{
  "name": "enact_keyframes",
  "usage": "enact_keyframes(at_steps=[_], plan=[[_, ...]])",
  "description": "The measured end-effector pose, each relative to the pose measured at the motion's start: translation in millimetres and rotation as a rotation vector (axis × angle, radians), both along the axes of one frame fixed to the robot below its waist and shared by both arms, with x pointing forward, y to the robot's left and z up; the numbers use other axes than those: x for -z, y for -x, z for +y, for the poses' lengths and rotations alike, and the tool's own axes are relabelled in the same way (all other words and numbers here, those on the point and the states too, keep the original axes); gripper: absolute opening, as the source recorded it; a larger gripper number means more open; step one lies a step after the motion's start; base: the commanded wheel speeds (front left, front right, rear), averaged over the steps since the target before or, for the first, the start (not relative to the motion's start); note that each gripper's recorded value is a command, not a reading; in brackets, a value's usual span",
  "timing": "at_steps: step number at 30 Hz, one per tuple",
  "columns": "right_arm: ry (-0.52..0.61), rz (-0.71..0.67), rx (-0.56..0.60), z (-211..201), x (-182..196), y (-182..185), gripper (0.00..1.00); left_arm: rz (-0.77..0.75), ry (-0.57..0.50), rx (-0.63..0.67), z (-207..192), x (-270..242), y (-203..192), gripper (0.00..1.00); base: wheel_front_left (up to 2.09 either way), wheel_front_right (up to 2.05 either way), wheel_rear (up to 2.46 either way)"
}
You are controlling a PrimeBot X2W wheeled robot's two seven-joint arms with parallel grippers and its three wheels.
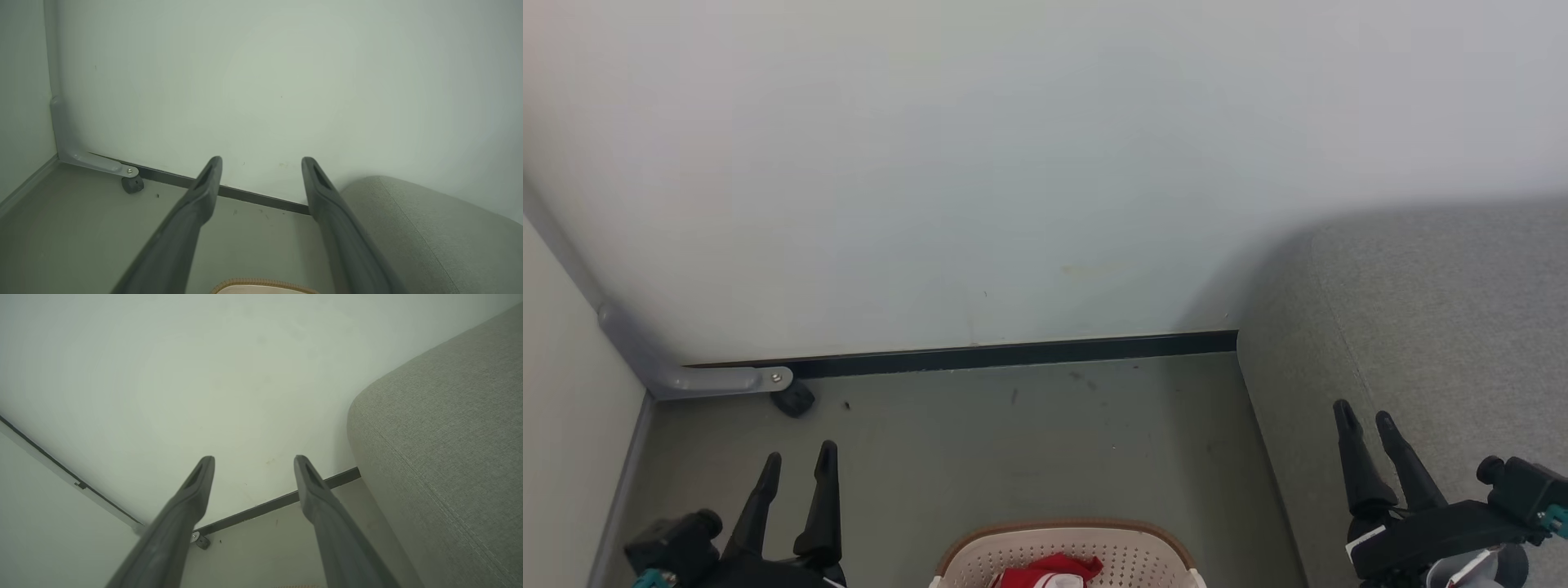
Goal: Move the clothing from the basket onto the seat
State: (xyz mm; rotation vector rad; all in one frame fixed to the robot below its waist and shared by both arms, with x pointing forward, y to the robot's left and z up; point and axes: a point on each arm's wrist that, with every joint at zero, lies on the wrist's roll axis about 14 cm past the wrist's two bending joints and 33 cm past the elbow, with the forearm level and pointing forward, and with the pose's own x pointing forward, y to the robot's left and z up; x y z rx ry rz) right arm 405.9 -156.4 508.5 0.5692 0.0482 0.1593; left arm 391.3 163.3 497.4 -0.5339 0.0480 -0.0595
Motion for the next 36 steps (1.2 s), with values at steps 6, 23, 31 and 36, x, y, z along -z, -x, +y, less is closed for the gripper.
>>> enact_keyframes(at_steps=[6,23,31,36], plan=[[0.082,-0.022,-0.017,4.2,-0.3,0.3,1.0,-0.026,-0.082,0.009,-2.7,-2.4,0.1,1.0,0.0,0.0,0.0],[0.301,-0.124,-0.067,14.3,-10.2,-5.1,1.0,-0.126,-0.296,0.015,-5.7,-17.1,-3.4,1.0,0.0,0.0,0.0],[0.329,-0.129,-0.061,12.3,-9.4,-5.5,1.0,-0.128,-0.306,0.015,-6.8,-16.2,-3.5,1.0,0.0,0.0,0.0],[0.326,-0.13,-0.052,10.1,-10.2,-6.3,1.0,-0.124,-0.305,0.011,-6.1,-15.2,-3.6,1.0,0.0,0.0,0.0]])
